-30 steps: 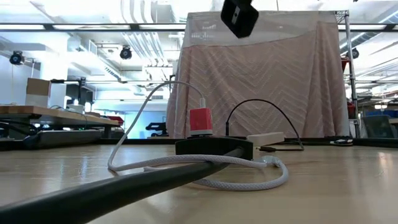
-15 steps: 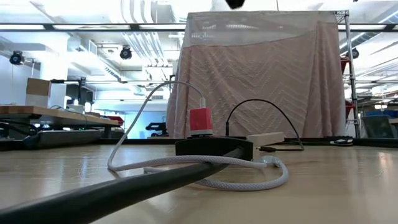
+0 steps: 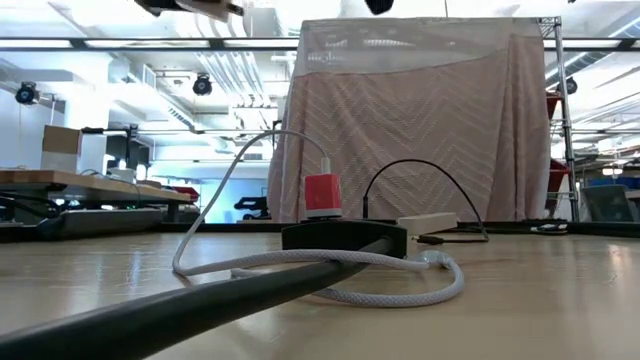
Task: Insert USB
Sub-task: Insert the pink charger adapter into the white outlet extension
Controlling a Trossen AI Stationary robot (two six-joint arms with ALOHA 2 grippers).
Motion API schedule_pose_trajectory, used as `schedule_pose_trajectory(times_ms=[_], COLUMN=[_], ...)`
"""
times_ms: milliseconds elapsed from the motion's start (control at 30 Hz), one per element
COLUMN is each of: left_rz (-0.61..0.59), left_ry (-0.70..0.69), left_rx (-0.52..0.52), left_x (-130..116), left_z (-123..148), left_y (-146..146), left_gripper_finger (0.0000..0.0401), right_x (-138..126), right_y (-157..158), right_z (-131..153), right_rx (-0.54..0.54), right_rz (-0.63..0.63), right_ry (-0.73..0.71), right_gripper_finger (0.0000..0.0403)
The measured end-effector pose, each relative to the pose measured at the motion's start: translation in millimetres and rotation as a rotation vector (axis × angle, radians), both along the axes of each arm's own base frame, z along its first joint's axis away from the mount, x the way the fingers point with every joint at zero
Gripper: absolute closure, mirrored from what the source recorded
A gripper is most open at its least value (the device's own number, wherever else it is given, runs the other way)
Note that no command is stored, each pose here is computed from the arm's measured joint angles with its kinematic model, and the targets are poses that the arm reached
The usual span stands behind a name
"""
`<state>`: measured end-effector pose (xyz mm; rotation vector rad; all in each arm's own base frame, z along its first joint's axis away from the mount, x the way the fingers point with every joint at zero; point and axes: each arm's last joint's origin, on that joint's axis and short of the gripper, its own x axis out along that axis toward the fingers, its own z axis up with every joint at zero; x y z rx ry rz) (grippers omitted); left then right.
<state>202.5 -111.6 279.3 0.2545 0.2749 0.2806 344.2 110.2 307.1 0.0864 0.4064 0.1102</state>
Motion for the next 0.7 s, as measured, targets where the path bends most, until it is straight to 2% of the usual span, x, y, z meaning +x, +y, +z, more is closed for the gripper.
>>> schedule_pose_trajectory(times_ms=[133,233,433,567,700], left_rz=[-0.004,-0.031,-0.097,-0.104,-0.108], left_ry=[-0.141,-0.28,-0.439,-0.513,-0.583], left_rx=[-0.092,-0.186,-0.253,-0.28,-0.337], left_x=[-13,-20,-32,-36,-37], left_z=[-2,3,4,4,12], left_y=[9,13,20,23,24], left_gripper_finger=[0.0221,0.0221,0.0221,0.0221,0.0221], right_x=[8,15,27,32,38], right_y=[1,5,37,50,54], right_z=[-14,-20,-20,-20,-24], right_rx=[-0.03,-0.041,-0.135,-0.21,-0.234], right_rz=[-0.064,-0.06,0.064,0.085,0.086], right_ry=[0.029,0.016,-0.214,-0.352,-0.416], right_gripper_finger=[0.0143,0.0156,0.0186,0.0204,0.0217])
